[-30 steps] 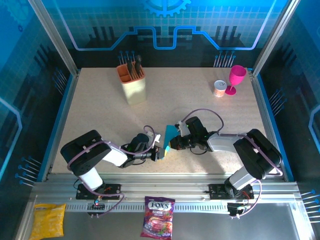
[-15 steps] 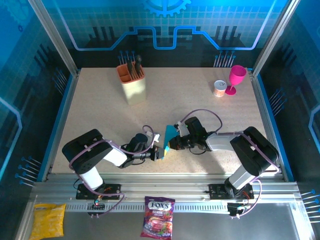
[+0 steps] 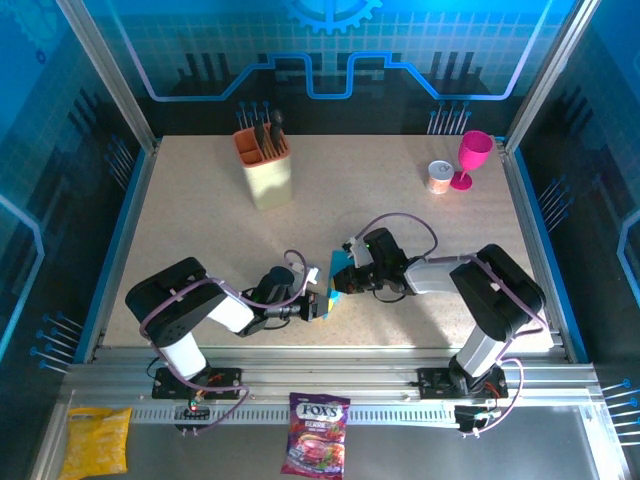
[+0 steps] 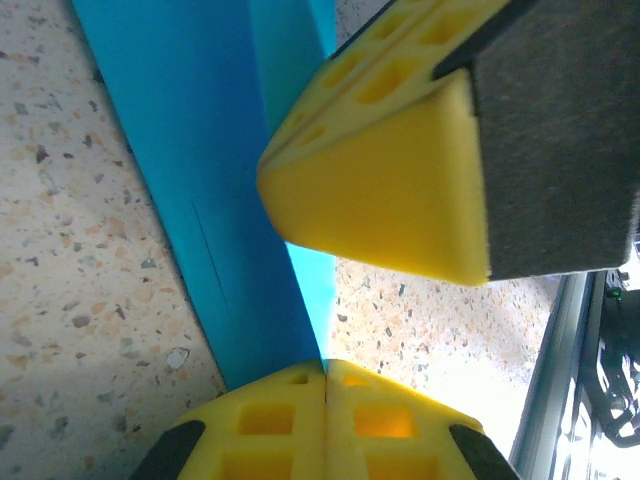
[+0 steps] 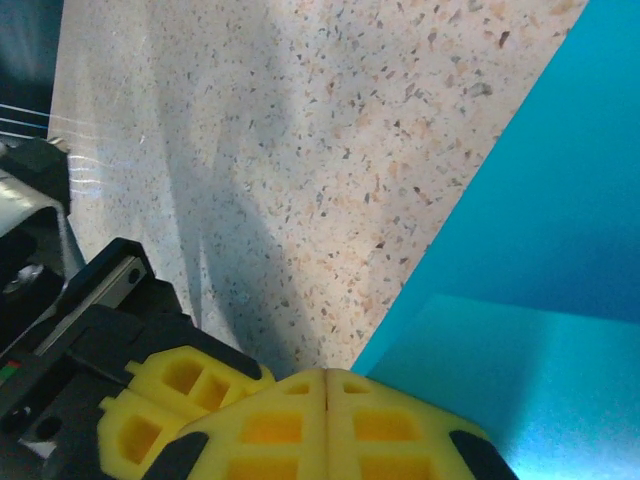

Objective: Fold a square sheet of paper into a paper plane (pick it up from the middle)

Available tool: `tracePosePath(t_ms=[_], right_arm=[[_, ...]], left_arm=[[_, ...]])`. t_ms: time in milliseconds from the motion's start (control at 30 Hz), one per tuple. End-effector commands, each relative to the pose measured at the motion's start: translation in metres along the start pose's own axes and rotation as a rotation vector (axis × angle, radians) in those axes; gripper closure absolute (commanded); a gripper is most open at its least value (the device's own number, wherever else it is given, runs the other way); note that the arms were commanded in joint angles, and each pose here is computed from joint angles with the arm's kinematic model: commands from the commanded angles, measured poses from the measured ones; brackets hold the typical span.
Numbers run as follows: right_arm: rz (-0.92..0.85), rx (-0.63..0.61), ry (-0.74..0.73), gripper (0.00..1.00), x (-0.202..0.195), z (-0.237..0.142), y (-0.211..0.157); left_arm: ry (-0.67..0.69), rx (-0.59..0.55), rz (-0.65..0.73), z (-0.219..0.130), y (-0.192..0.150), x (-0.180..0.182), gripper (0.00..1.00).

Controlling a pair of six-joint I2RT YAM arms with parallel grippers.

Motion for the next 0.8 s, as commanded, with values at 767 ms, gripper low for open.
tracePosePath(t_ms=[767], right_arm=[[-0.023,-0.057,0.044,0.94,0.001,-0.024,-0.011]], left_arm=[[0.065,0.061,-0.046,-0.001,-0.018,0.015,1.00]])
Point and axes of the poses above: each hand's point on the last joint's axis, 136 mm out from that joint toward the fingers, its own z axis out along the fingers, its own x axis along the line the jaws close on, y = z × x, the point moved 10 cm from there along -z, back along the fingers, and after that the axes turned 15 degrees about z, right-handed, at the moved point
